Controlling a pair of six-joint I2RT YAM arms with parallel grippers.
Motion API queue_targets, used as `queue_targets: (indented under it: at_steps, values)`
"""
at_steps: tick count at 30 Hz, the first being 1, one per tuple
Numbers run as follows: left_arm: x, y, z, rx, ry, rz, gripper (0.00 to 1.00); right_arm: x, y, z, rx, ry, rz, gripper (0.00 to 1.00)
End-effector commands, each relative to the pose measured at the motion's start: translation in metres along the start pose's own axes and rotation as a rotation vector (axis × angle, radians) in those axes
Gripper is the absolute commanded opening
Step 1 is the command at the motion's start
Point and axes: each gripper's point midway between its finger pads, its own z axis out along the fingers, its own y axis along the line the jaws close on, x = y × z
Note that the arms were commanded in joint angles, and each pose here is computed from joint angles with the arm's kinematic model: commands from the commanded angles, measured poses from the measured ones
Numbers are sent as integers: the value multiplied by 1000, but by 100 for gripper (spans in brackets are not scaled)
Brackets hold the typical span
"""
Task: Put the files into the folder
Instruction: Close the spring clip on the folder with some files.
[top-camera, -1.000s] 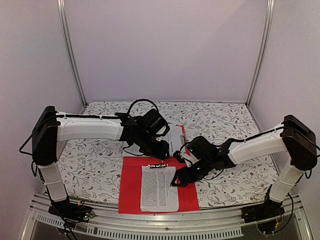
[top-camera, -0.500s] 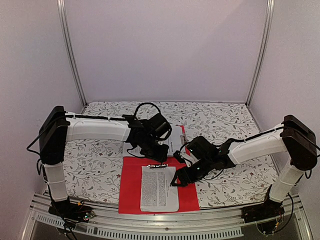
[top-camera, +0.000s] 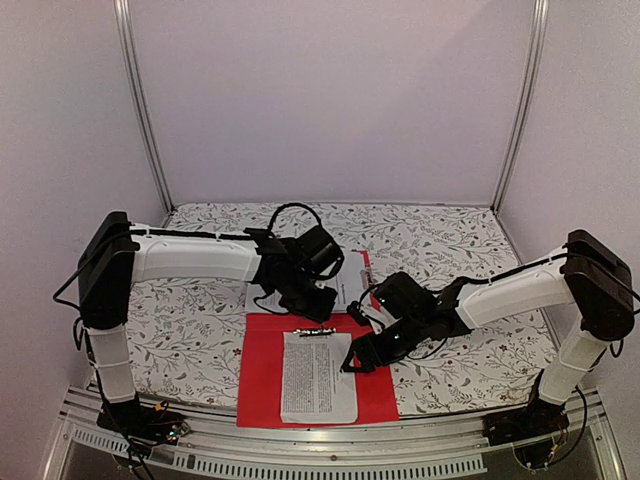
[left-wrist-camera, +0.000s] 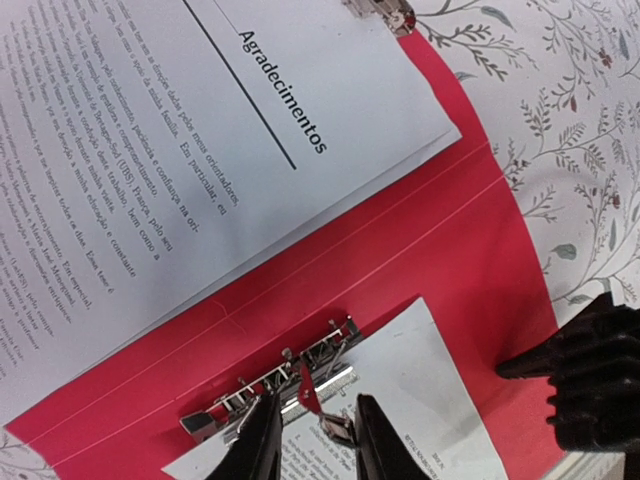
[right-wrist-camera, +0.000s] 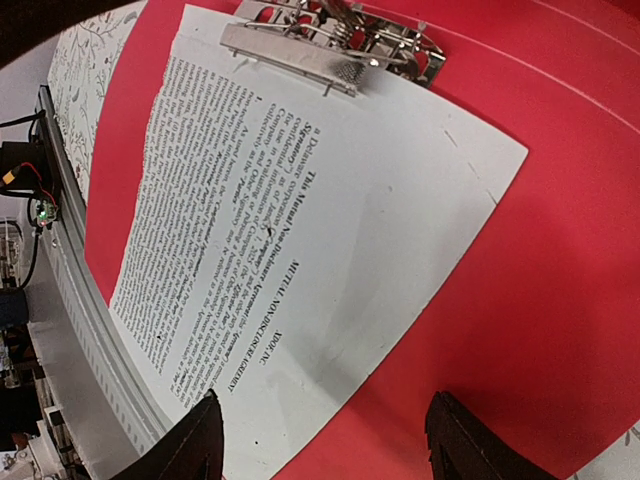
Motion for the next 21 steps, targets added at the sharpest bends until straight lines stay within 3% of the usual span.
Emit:
queue_targets:
  at_steps: [1,14,21]
  values:
    - [3,1,-4,-26,4,15,25,16,-10,8,20,51,24,70]
    - [25,20,-7,-68,26,-25,19,16,-9,8,16,56,24,69]
    - [23,19,-12,-56,10,-30,25,16,-9,9,15,58,26,69]
